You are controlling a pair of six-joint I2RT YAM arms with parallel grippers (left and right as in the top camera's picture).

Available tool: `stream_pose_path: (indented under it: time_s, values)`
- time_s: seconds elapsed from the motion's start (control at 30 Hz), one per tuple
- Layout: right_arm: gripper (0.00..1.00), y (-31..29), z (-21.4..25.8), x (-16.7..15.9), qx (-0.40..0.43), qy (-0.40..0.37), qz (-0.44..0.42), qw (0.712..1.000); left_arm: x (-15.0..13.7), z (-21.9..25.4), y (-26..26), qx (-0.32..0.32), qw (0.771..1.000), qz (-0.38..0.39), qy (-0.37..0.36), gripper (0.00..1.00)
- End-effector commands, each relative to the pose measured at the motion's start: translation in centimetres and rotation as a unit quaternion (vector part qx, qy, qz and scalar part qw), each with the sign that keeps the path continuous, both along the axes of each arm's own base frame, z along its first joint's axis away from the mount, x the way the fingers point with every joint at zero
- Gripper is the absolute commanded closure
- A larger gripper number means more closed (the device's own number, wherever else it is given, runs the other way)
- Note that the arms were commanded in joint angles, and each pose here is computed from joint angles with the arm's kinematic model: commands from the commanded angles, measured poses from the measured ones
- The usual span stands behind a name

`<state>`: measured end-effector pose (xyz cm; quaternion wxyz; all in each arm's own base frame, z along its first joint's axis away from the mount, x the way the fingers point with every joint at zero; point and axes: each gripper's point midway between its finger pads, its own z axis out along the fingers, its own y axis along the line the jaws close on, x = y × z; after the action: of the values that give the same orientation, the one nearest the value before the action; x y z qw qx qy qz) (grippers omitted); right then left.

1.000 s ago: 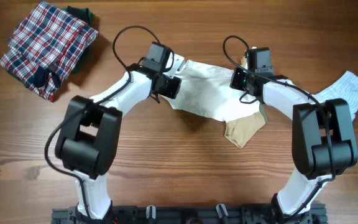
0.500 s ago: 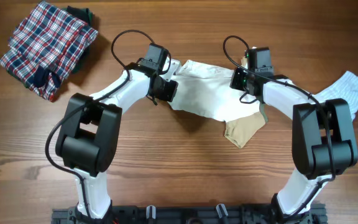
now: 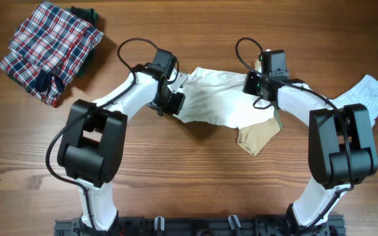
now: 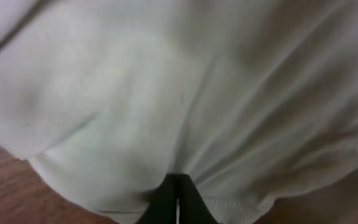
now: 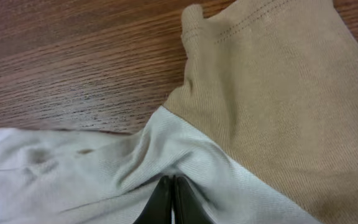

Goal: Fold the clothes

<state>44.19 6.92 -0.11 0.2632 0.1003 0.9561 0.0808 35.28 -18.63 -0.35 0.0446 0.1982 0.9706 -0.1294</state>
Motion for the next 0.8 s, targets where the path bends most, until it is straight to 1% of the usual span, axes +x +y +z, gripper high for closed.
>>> stream_pose_path:
  time_s: [0.0, 0.23, 0.33, 0.4, 0.43, 0.5, 0.53, 0.57, 0.6, 0.63, 0.7, 0.73, 0.77]
  values:
    - [0.96, -0.6, -1.8, -0.9, -0.005, 0.030, -0.007, 1.000, -2.9, -2.0, 1.9, 0.037, 0.997, 0.004, 0.061, 0.96]
    - [0.96, -0.8, -1.8, -0.9, -0.010, 0.029, -0.011, 0.999, -4.4, -1.9, 2.5, 0.049, 0.994, 0.020, 0.095, 0.96]
    - [0.96, -0.9, -1.8, -0.9, -0.011, 0.029, -0.011, 0.999, -3.7, -1.8, 2.2, 0.045, 0.996, 0.021, 0.079, 0.96]
    - [0.96, -0.9, -1.8, -0.9, -0.011, 0.029, -0.011, 0.999, -2.8, -1.3, 1.9, 0.036, 0.998, 0.021, 0.057, 0.96]
    - [0.95, -0.8, -1.8, -0.9, -0.009, 0.029, -0.010, 0.999, -1.9, -0.1, 1.5, 0.026, 0.999, 0.021, 0.034, 0.96]
    - [0.74, -0.3, -1.4, -0.8, 0.003, 0.026, -0.003, 1.000, -0.8, 1.7, 1.1, 0.013, 1.000, 0.021, 0.002, 0.89]
    - [0.71, -0.2, -1.0, -0.7, 0.007, 0.023, -0.001, 1.000, -0.3, 2.5, 1.0, 0.008, 1.000, 0.022, -0.013, 0.85]
    - [0.66, -0.1, -0.4, -0.6, 0.008, 0.020, 0.000, 1.000, 0.3, 3.4, 0.8, 0.004, 0.999, 0.023, -0.032, 0.78]
    - [0.57, -0.1, 0.8, -0.4, 0.009, 0.013, 0.000, 1.000, 0.8, 4.1, 0.8, 0.001, 0.999, 0.023, -0.047, 0.66]
    - [0.53, -0.1, 2.2, -0.4, 0.010, 0.006, -0.001, 1.000, 1.4, 5.0, 0.7, -0.004, 0.998, 0.025, -0.066, 0.59]
    - [0.47, -0.1, 4.8, -0.8, 0.011, -0.003, -0.001, 1.000, 2.3, 5.9, 0.3, -0.014, 0.995, 0.025, -0.091, 0.51]
    - [0.35, -0.2, 6.1, -1.3, 0.012, -0.005, -0.001, 1.000, 2.7, 6.1, 0.1, -0.019, 0.995, 0.025, -0.100, 0.44]
    - [0.27, -0.3, 7.1, -1.9, 0.013, -0.005, -0.002, 1.000, 3.0, 6.2, 0.0, -0.021, 0.994, 0.025, -0.106, 0.43]
